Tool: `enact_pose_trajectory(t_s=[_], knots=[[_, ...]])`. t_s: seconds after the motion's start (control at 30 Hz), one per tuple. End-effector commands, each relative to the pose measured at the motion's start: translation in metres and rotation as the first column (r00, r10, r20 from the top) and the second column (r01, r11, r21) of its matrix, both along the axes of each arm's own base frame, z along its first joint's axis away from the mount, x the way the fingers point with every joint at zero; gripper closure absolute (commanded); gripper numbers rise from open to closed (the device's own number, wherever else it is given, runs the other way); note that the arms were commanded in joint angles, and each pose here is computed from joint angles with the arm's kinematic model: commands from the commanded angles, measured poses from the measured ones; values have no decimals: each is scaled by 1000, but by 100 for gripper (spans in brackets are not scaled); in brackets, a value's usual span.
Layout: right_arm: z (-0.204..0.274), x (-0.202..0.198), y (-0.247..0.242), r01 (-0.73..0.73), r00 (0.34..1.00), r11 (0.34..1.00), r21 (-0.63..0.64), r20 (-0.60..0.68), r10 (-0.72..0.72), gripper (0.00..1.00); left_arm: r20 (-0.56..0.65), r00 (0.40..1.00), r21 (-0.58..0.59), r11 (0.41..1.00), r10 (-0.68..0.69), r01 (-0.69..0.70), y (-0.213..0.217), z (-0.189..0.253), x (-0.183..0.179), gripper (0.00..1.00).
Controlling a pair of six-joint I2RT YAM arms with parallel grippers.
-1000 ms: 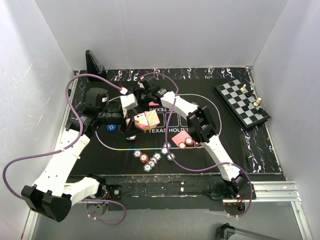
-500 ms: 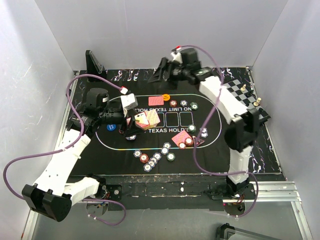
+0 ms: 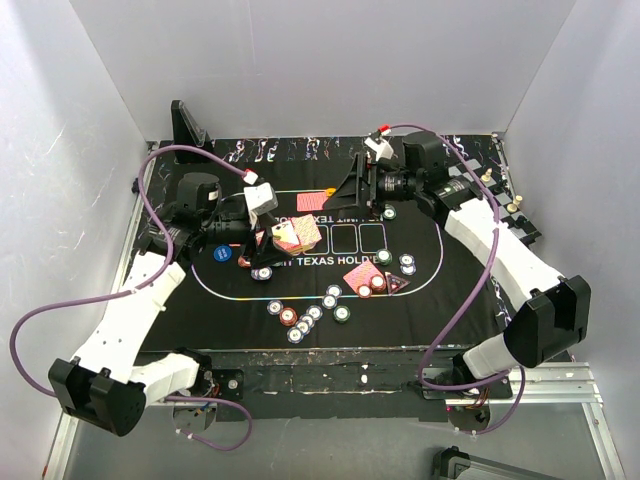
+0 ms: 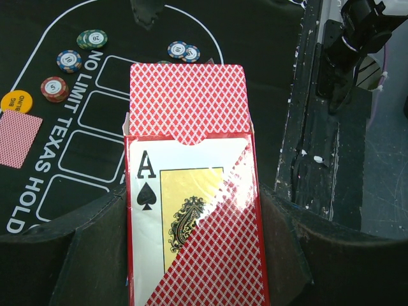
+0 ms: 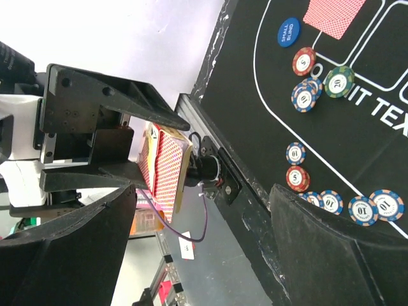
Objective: Distribute texas hold em gaming equipment
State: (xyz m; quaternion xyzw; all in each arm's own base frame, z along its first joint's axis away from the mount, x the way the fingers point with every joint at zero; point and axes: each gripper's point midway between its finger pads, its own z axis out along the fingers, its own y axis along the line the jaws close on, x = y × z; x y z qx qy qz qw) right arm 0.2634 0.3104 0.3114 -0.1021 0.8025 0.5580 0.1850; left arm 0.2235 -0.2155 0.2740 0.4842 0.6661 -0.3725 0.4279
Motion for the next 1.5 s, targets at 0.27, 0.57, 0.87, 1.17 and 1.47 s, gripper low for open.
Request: enact_pose_trajectory(t_s=[0.27,0.57,0.87,1.17,1.47], knots=[[1,-25,37,-136,990,990,31,33,135,8,57,998,-33,999,-26,28,-5,16,7,100],[-15,-27,50,-146,989,987,71,-28,148,35,59,998,-37,999,-29,31,-6,17,7,100],[-16,-32,52,-161,985,981,107,-51,167,42,63,997,-40,999,-35,37,-6,19,6,100],[-22,-30,43,-134,988,988,81,-64,139,56,68,997,-42,999,-31,34,-6,21,6,100],[-23,-23,27,-82,995,995,64,-59,86,58,64,998,-48,998,-26,29,-6,20,5,100]])
